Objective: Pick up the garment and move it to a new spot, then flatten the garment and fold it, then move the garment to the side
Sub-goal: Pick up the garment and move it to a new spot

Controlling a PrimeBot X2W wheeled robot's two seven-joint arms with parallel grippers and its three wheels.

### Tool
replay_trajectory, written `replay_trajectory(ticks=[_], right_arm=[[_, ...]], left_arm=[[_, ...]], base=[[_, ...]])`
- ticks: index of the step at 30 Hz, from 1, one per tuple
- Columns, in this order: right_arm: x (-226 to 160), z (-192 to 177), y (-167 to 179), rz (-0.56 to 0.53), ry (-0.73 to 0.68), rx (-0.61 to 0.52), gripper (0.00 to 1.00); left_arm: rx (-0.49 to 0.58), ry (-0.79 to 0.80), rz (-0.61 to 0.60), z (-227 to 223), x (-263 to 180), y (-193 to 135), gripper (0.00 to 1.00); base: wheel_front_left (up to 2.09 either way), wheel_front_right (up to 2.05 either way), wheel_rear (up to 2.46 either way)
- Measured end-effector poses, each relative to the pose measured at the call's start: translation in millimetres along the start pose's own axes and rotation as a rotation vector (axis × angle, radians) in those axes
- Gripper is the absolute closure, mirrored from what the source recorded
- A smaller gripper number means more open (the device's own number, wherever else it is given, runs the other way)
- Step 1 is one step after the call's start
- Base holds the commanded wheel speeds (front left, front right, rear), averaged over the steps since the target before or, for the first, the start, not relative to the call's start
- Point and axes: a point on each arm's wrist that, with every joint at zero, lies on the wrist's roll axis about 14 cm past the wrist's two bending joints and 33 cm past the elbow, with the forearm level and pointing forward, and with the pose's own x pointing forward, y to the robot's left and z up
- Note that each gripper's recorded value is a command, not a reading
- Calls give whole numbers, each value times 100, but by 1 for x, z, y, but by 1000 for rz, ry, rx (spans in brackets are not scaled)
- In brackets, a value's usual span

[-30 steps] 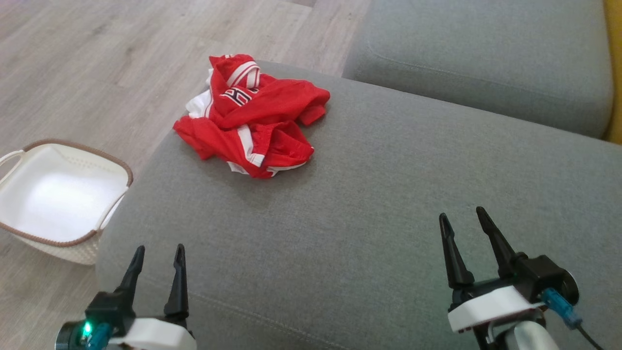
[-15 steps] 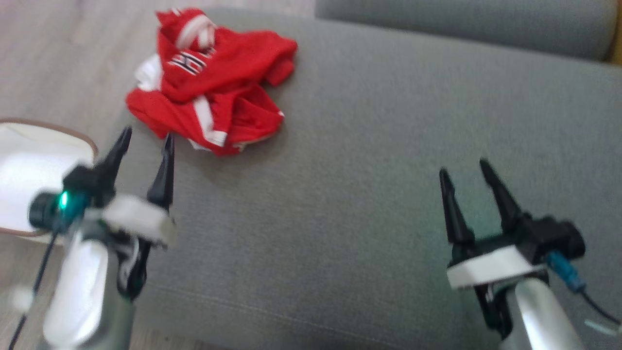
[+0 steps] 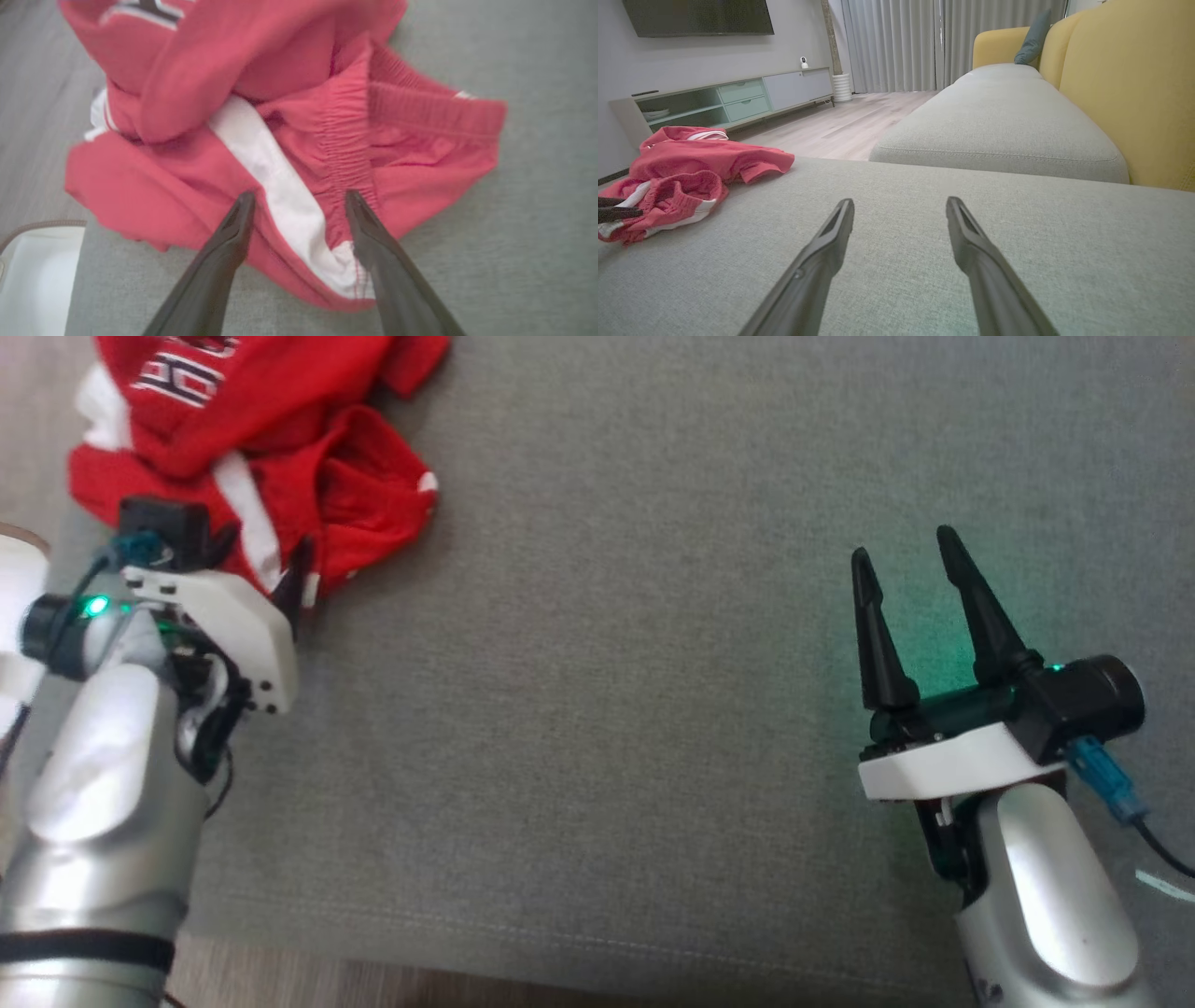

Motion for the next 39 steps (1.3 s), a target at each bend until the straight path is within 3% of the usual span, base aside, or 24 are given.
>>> replay_trajectory(ticks=[3,8,9,10,19,27,34,39], right_arm=[[1,-8,-6,-13,15,5,0],[6,-12,-12,-22,17,6,0],[7,-11,-12,-21,15,6,0],[8,-10,-12,-20,12,5,0],[6,10,-8,-15,-28,-6,0],[-7,37,-4,-21,-79,-21,0],[-26,52,-7,-49,-102,-26,0],[-37,65,-20,-94,-130,-35,0]], left_arm=[[4,119,7,-25,11,5,0],[2,179,13,-29,25,9,0],[-4,182,14,-29,26,10,31],[-10,182,15,-30,26,10,100],[-60,22,24,-5,13,12,100],[-46,-221,-3,59,-19,3,100],[4,-435,-71,132,-53,-22,100],[49,-555,-163,174,-75,-59,100]], base=[[0,0,0],[0,0,0],[0,0,0],[0,0,0],[0,0,0],[0,0,0],[0,0,0],[0,0,0]])
